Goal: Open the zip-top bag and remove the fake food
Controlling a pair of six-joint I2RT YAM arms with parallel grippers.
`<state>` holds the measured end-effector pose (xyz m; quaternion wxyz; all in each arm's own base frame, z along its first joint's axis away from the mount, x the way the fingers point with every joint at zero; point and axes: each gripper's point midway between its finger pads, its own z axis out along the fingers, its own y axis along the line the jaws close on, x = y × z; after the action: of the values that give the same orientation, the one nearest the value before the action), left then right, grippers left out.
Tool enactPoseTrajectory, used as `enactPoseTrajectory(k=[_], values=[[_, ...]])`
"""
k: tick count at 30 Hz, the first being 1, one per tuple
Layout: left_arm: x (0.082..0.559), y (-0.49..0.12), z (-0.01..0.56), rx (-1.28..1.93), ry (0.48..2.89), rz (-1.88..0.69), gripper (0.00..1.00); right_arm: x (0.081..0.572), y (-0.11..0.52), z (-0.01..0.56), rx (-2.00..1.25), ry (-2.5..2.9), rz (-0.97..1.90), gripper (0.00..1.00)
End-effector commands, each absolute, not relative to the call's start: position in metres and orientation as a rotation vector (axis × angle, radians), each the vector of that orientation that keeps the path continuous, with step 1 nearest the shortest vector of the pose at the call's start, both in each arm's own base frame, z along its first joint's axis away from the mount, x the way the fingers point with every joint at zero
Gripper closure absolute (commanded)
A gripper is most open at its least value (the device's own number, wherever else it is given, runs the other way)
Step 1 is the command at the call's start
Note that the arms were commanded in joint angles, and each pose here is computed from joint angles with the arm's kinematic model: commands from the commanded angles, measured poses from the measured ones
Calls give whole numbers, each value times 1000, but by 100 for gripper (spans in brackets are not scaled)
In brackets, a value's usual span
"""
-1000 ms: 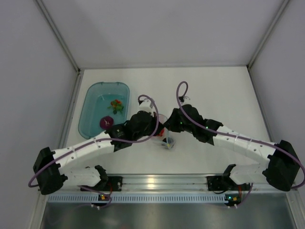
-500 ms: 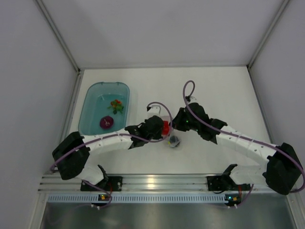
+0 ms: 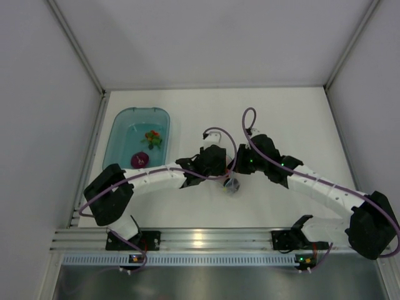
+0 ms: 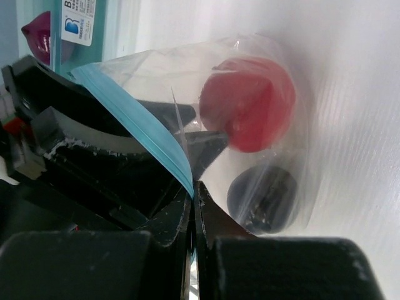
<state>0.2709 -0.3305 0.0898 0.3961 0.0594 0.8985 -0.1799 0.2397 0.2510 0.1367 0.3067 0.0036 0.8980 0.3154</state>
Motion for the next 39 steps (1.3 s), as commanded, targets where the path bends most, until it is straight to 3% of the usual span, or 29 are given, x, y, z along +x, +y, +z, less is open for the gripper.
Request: enactPoseTrajectory(k=[1, 11, 13, 15, 21, 24, 28, 29, 32, 35, 39], values=[[287, -353, 123, 118, 2181, -549, 45, 238, 246, 137, -32, 2370, 844, 100], [304, -370, 100, 143, 2198, -472, 37, 230, 243, 145, -41, 2345, 963, 100], [305, -371, 90, 148, 2214, -454, 30, 231, 240, 145, -38, 2343, 967, 100], [306, -375, 86, 162, 2220, -455, 16, 229, 239, 144, -43, 2345, 976, 100], [308, -394, 65, 225, 2266, -470, 11, 230, 233, 140, -33, 2348, 988, 100], [306, -392, 55, 220, 2286, -462, 19, 232, 229, 139, -19, 2347, 983, 100], [301, -390, 60, 223, 2288, -481, 54, 237, 222, 138, 0, 2342, 948, 100], [301, -390, 64, 216, 2284, -491, 68, 238, 222, 139, -1, 2337, 941, 100], [295, -392, 83, 227, 2260, -551, 88, 244, 220, 143, -8, 2324, 915, 100], [285, -398, 102, 295, 2231, -613, 100, 251, 219, 151, -22, 2311, 878, 100], [273, -409, 130, 366, 2162, -719, 100, 262, 213, 162, -45, 2310, 790, 100]])
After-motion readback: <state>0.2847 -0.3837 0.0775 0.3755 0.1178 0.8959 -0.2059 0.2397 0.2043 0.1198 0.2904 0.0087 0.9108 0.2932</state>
